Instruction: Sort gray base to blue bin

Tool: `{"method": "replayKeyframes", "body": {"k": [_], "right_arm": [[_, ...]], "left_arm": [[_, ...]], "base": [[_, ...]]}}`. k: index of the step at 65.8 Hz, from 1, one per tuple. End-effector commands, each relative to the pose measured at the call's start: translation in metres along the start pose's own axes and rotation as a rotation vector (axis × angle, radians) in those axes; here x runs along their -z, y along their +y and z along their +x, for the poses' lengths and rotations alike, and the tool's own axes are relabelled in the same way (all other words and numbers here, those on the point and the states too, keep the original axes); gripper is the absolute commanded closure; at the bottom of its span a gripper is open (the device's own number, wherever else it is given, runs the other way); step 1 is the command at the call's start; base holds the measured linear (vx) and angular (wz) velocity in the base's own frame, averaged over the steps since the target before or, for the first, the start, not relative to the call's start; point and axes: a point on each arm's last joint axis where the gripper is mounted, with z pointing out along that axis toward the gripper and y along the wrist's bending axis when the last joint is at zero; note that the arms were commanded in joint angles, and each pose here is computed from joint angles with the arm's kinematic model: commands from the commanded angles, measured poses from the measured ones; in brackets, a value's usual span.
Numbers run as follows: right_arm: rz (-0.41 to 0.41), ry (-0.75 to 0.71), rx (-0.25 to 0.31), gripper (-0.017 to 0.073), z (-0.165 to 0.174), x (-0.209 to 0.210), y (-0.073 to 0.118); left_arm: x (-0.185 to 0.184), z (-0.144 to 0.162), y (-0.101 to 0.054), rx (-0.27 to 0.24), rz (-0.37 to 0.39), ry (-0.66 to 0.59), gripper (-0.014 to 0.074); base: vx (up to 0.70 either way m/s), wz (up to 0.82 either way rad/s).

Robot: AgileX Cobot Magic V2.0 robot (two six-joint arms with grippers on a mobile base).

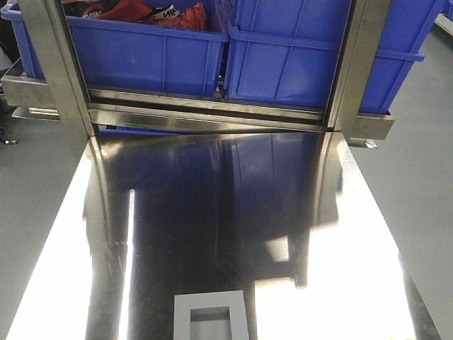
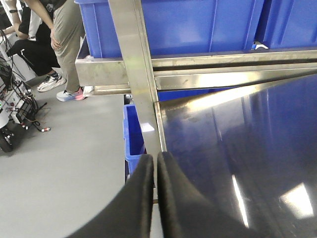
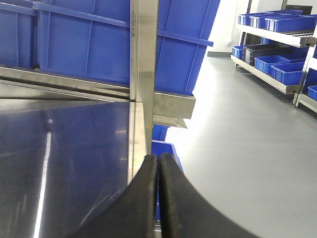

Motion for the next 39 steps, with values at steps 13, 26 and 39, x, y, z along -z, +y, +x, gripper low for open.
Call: {"method": "replayKeyframes", "body": {"k": [13, 26, 39], "right_arm": [[-0.003, -0.077, 0.015, 0.0568, -0.0031, 0.0006, 0.0006], [-0.003, -0.077, 0.015, 0.0568, -0.0031, 0.0006, 0.0006], [-0.003, -0.077, 0.015, 0.0568, -0.0031, 0.0006, 0.0006]], "left_arm": [[0.0022, -0.0157, 0.0011, 0.016, -0.003, -0.090, 0.0186], [0.0017, -0.0150, -0.0008, 0.058, 0.019, -0.088, -0.0141], [0.0017, -0.0152, -0.0007, 0.059, 0.018, -0.091, -0.0101]], "base": [[0.00, 0.00], [0.00, 0.00], [0.00, 0.00]]}}
